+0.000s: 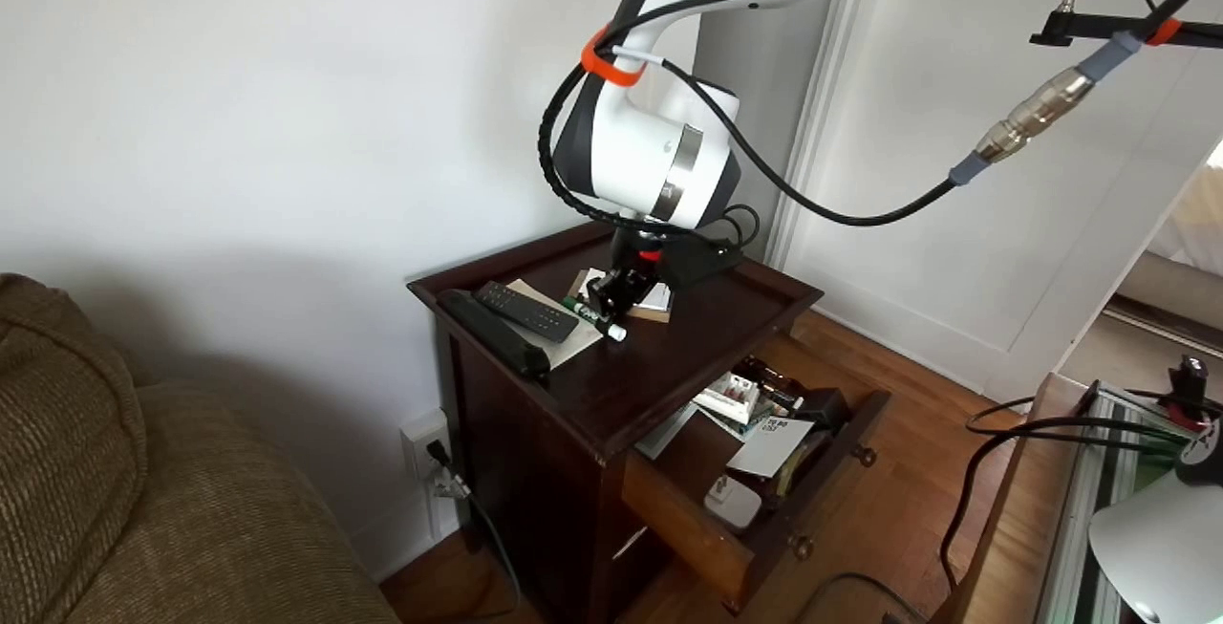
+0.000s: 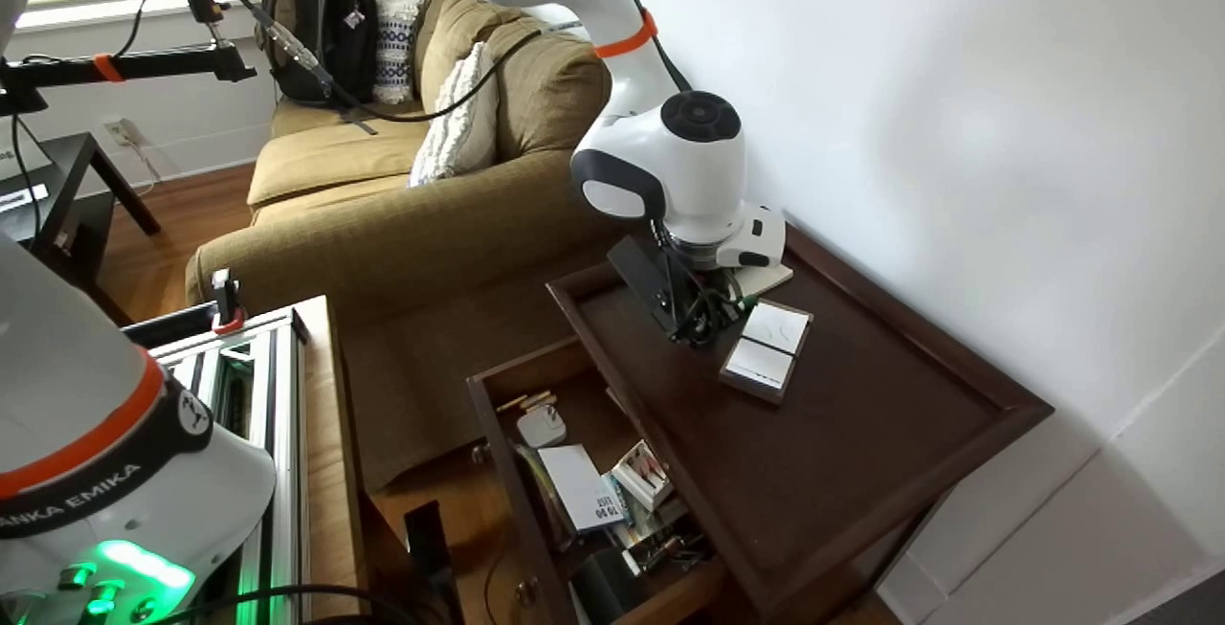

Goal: Open the drawer and place the marker into it then close it

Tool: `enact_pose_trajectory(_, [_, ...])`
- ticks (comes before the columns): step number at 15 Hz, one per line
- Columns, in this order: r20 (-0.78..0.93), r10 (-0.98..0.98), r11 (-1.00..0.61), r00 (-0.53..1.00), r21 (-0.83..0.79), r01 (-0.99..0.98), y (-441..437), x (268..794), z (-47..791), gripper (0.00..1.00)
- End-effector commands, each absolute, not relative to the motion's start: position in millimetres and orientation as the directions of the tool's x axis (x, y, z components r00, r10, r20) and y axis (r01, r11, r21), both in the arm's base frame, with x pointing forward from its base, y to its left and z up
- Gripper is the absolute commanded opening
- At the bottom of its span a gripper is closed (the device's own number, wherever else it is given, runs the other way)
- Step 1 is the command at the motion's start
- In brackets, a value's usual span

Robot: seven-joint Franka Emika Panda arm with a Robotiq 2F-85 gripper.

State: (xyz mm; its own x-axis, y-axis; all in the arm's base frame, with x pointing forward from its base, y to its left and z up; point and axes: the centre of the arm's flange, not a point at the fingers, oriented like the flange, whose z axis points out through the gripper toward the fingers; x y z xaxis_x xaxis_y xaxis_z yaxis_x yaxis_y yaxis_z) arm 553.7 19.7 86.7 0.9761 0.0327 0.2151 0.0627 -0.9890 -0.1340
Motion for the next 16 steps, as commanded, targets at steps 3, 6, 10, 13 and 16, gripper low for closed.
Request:
enact_pose_trajectory(3, [0.184,-0.014,-0.990,0.983,-0.137,0.012,44.6,529.4,130.4,0.05])
enact_pose_trajectory(6, [0.165,-0.092,-0.990,0.982,-0.119,-0.072,54.1,510.5,145.1,0.05])
enact_pose_trajectory(10, [0.160,-0.297,-0.954,0.941,-0.083,-0.287,41.1,485.1,152.6,0.05])
enact_pose_trajectory(13, [0.143,-0.440,-0.898,0.887,-0.096,-0.430,31.8,465.4,153.6,0.05])
enact_pose_trajectory(16, [0.168,-0.537,-0.844,0.827,-0.096,-0.528,26.9,452.5,161.5,0.05])
